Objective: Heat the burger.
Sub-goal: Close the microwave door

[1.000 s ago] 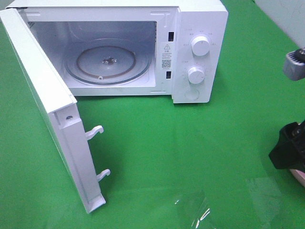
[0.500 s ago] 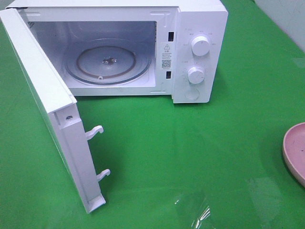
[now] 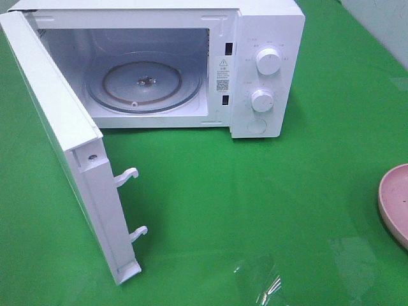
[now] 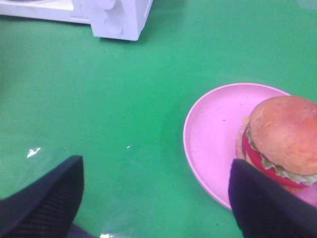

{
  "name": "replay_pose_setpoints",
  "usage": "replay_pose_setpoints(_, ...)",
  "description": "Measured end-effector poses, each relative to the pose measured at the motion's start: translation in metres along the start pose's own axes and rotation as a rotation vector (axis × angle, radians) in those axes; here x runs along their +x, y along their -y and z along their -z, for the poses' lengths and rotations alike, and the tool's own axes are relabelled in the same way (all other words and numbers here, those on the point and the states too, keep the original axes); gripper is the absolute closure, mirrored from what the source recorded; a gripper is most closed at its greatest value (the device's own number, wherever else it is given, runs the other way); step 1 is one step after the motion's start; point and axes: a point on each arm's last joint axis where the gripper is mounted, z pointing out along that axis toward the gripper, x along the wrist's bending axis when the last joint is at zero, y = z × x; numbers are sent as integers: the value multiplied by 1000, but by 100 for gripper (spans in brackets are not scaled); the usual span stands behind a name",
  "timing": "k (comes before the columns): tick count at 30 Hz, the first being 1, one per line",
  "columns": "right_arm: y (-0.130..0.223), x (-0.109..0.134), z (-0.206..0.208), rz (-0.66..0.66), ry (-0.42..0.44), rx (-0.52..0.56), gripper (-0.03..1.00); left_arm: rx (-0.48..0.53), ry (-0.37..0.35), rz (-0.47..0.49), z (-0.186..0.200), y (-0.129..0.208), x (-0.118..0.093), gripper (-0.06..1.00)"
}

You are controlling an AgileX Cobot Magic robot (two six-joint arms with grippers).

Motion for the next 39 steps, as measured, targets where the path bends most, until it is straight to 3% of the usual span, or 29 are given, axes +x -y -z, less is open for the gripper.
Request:
replay_pose_setpoints(11,10,-1,19,-41,70,-135,20,0,0,0,0,0,0,-4)
replay_pose_setpoints(39,11,-1,20,-42,71,-141,20,0,0,0,0,0,0,-4)
